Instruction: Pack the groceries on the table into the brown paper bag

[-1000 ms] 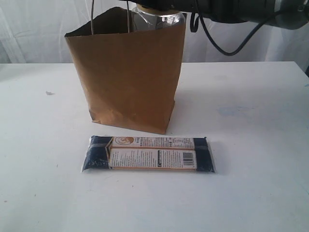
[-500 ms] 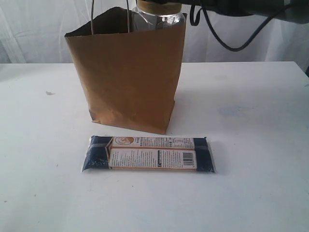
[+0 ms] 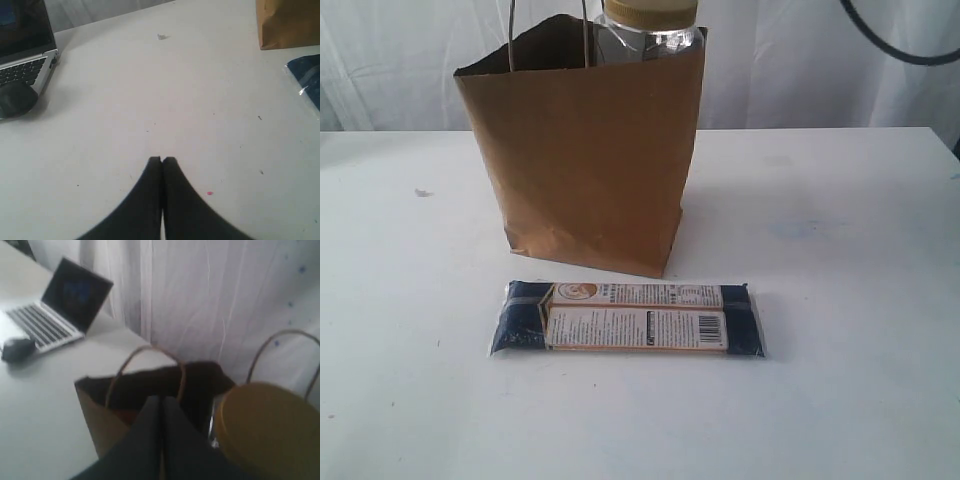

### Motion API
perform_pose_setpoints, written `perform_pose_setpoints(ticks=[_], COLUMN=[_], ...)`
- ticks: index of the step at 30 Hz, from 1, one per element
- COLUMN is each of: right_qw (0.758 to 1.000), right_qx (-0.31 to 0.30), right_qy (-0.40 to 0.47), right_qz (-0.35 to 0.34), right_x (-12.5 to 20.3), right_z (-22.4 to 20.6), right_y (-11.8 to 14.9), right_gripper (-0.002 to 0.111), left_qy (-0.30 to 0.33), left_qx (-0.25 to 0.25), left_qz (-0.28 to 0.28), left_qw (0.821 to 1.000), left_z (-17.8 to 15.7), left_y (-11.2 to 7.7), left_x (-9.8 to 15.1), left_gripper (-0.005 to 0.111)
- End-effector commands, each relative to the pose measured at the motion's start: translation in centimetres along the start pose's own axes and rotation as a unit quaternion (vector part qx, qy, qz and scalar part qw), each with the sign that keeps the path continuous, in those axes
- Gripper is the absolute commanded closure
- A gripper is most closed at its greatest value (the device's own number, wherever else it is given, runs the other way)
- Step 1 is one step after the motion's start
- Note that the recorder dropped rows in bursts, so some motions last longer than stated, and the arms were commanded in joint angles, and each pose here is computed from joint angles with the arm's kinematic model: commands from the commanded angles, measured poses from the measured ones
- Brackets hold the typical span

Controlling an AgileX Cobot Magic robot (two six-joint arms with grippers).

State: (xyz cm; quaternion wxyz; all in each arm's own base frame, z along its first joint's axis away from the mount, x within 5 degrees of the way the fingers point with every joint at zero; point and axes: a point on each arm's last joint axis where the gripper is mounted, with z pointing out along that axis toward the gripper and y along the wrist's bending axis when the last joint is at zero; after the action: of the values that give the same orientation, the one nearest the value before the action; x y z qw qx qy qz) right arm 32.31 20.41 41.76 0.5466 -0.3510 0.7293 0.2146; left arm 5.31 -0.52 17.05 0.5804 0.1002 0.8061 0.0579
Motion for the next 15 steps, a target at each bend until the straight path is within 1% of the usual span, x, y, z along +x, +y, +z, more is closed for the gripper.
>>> perform_pose_setpoints(ticks=[1, 3, 7, 9, 11, 15], right_qw=[0.994, 0.993, 0.997, 0.997, 0.997, 0.987], right_qx=[0.014, 0.013, 0.025, 0.027, 0.019, -0.02], right_qy=[0.108, 0.114, 0.076, 0.069, 0.079, 0.157], right_qz=[-0.017, -0.026, -0.025, -0.018, -0.018, -0.012], right_x=[0.4, 0.2, -0.2, 0.4, 1.4, 5.1], right_z=[-3.6, -5.5, -11.0, -13.2, -15.2, -17.8], right_y=[0.6, 1.2, 2.9, 3.8, 4.7, 6.5], right_gripper=[0.108, 0.108, 0.108, 0.108, 0.108, 0.108], left_qy=[-0.002, -0.002, -0.002, -0.002, -0.002, -0.002], left_qx=[0.003, 0.003, 0.003, 0.003, 0.003, 0.003], left_qz=[0.0, 0.0, 0.0, 0.0, 0.0, 0.0], left_qw=[1.0, 1.0, 1.0, 1.0, 1.0, 1.0], left_z=[0.0, 0.0, 0.0, 0.0, 0.0, 0.0], left_y=[-0.1, -0.1, -0.1, -0.1, -0.1, -0.1], left_x=[0.1, 0.1, 0.1, 0.1, 0.1, 0.1], left_gripper=[0.107, 0.107, 0.107, 0.107, 0.107, 0.107])
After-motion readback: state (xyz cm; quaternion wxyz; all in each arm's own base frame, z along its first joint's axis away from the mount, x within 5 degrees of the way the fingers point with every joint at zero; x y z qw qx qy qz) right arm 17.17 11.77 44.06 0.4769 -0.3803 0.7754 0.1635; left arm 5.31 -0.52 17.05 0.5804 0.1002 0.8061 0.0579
